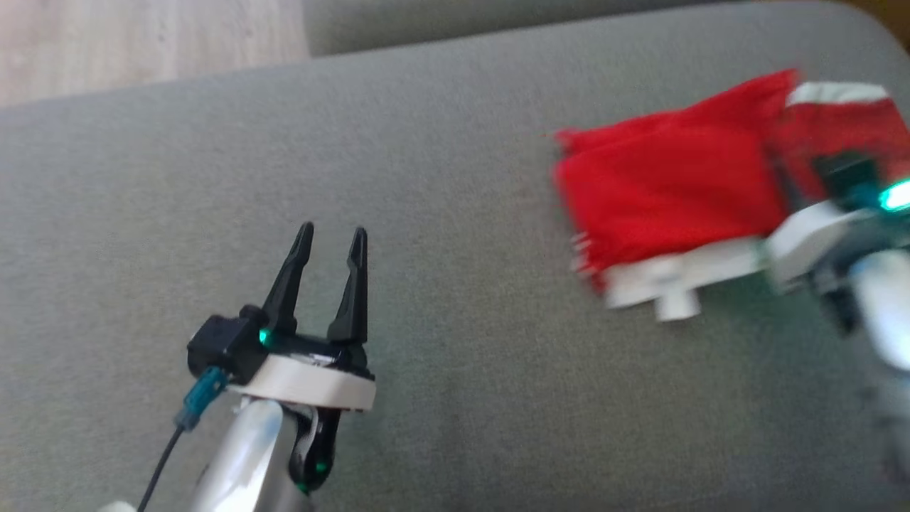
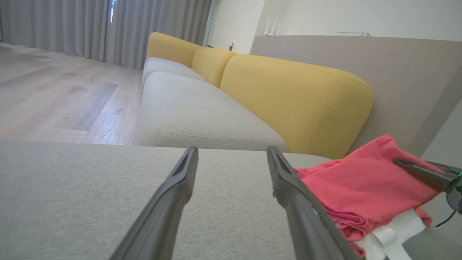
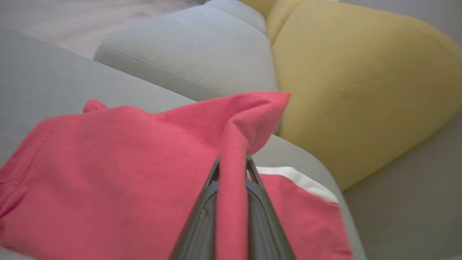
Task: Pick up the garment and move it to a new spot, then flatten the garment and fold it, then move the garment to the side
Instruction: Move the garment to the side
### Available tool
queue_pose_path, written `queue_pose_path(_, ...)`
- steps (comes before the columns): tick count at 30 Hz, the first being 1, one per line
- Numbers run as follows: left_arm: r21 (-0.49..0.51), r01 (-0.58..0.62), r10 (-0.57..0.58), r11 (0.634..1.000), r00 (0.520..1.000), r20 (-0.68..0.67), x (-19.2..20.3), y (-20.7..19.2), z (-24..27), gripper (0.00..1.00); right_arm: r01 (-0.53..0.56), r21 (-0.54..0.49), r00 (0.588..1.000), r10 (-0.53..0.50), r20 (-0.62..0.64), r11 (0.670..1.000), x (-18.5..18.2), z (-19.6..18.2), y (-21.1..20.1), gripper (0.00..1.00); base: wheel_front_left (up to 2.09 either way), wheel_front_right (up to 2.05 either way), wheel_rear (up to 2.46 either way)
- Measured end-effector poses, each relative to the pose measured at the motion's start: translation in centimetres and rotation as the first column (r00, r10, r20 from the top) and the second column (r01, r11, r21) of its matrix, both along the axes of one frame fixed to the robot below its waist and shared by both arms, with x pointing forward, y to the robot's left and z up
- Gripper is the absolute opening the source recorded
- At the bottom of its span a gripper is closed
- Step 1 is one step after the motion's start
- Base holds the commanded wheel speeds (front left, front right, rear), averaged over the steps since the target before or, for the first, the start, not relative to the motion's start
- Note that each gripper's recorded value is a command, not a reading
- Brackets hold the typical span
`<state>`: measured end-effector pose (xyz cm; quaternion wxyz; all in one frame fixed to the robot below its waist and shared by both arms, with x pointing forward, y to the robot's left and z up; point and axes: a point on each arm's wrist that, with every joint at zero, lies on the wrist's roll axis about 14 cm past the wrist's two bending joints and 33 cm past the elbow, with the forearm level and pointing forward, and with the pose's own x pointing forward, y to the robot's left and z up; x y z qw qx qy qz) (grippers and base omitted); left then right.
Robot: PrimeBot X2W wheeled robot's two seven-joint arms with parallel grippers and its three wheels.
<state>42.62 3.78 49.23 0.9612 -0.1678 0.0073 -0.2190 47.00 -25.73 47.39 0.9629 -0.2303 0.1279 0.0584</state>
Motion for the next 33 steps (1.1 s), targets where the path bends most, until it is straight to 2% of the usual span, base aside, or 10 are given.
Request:
queue_pose_path(3,-0.008,0.024,-0.024,1.000,1.000,0.000,1.0,-0.9,-0.2,1.00,0.054,-0.070,0.998,-0.055,-0.009,0.996,0.5,0.7,-4.0,0.00,0.00,0.00,0.00)
queue_pose_path(7,-0.016,0.039,-0.039,0.999,0.999,-0.005,2.4,-1.6,-0.8,1.00,0.124,-0.113,0.992,-0.127,-0.016,0.986,1.2,1.4,-8.0,0.00,0.00,0.00,0.00)
queue_pose_path(13,-0.015,0.030,-0.030,0.999,0.999,-0.036,3.7,-1.2,-2.4,1.00,0.252,-0.170,0.963,-0.264,-0.055,0.953,1.2,1.0,-13.7,0.00,0.00,0.00,0.00)
queue_pose_path(16,-0.011,0.021,-0.022,1.000,0.999,-0.049,4.1,-0.8,-3.1,1.00,0.295,-0.172,0.946,-0.312,-0.082,0.940,1.3,0.1,-15.0,0.00,0.00,0.00,0.00)
queue_pose_path(25,-0.006,0.005,-0.005,1.000,0.997,-0.075,4.5,0.0,-4.3,1.00,0.349,-0.168,0.922,-0.370,-0.116,0.922,1.3,-1.6,-16.4,0.00,0.00,0.00,0.00)
queue_pose_path(26,-0.006,0.005,-0.005,1.000,0.997,-0.074,4.5,0.0,-4.2,1.00,0.344,-0.179,0.923,-0.367,-0.116,0.922,1.4,-1.6,-16.4,0.35,0.00,0.00,0.00)
queue_pose_path(27,-0.005,0.005,-0.005,1.000,0.997,-0.072,4.6,0.0,-4.2,1.00,0.344,-0.182,0.923,-0.367,-0.114,0.921,1.4,-1.6,-16.3,1.00,0.00,0.00,0.00)
queue_pose_path(33,-0.010,0.006,-0.006,1.000,0.999,-0.052,4.6,-0.1,-3.1,1.00,0.362,-0.133,0.925,-0.373,-0.070,0.923,1.5,-0.3,-15.6,1.00,0.00,0.00,0.00)
